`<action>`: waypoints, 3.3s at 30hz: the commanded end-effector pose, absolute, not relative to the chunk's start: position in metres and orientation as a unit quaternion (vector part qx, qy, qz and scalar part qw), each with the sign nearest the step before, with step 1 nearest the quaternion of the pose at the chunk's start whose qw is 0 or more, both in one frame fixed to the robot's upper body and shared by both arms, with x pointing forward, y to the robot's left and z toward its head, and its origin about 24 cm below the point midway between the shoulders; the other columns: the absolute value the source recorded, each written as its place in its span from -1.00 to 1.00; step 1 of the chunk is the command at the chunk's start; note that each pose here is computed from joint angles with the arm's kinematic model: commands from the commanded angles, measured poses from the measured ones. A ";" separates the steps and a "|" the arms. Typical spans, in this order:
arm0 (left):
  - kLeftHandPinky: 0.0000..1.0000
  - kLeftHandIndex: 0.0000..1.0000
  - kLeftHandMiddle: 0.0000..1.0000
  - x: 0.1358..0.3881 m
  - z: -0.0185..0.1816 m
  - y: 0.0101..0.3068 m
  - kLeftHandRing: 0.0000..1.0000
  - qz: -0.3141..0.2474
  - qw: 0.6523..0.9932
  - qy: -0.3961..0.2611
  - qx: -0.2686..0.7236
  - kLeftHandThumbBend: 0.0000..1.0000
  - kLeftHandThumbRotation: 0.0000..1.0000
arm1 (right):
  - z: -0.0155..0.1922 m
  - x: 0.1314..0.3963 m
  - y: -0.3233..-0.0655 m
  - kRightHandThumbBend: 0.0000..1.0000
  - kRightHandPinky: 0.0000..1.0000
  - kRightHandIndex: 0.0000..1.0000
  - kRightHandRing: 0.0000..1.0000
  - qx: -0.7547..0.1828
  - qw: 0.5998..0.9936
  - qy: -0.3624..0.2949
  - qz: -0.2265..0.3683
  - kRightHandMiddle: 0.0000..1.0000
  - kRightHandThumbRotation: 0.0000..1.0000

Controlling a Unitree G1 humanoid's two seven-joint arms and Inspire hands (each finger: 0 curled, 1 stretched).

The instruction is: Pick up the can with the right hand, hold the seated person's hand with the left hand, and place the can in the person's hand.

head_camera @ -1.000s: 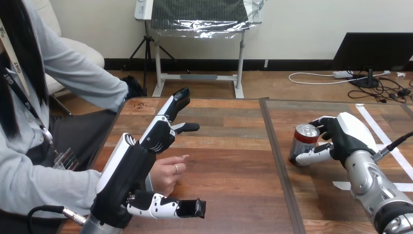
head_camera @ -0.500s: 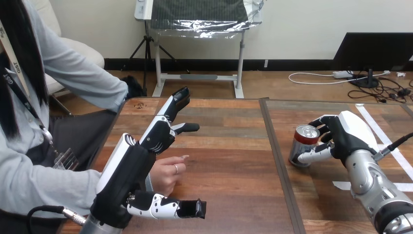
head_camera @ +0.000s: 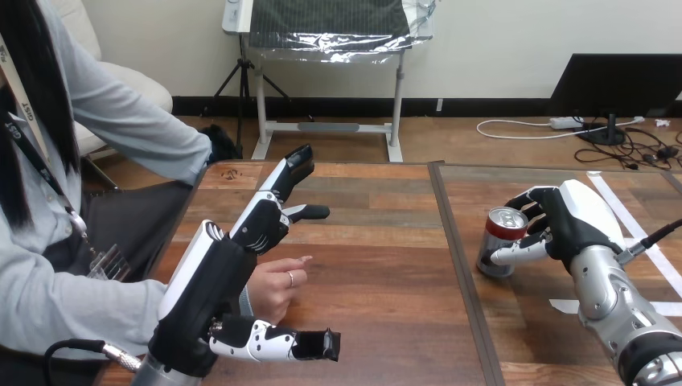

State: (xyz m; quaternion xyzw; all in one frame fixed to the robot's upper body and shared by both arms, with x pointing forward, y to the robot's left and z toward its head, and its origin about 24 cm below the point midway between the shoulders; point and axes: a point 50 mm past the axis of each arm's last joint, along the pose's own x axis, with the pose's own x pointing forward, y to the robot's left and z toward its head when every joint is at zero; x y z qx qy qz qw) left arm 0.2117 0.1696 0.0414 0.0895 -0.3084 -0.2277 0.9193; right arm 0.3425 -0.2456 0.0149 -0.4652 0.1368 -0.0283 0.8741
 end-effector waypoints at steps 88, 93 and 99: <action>0.48 0.88 0.99 0.217 0.053 0.169 0.91 -0.222 0.910 -0.332 0.111 1.00 -0.10 | 0.043 0.354 -0.242 0.55 -0.22 0.10 -0.11 -0.375 0.923 0.039 -0.071 -0.01 -1.00; 0.46 0.88 0.99 0.217 0.053 0.169 0.91 -0.223 0.911 -0.331 0.108 1.00 -0.09 | 0.044 0.354 -0.241 0.55 -0.24 0.09 -0.13 -0.368 0.926 0.033 -0.075 -0.02 -1.00; 0.47 0.87 0.98 0.217 0.053 0.170 0.90 -0.217 0.912 -0.330 0.110 1.00 -0.10 | 0.047 0.354 -0.240 0.55 -0.25 0.08 -0.14 -0.359 0.930 0.022 -0.074 -0.02 -1.00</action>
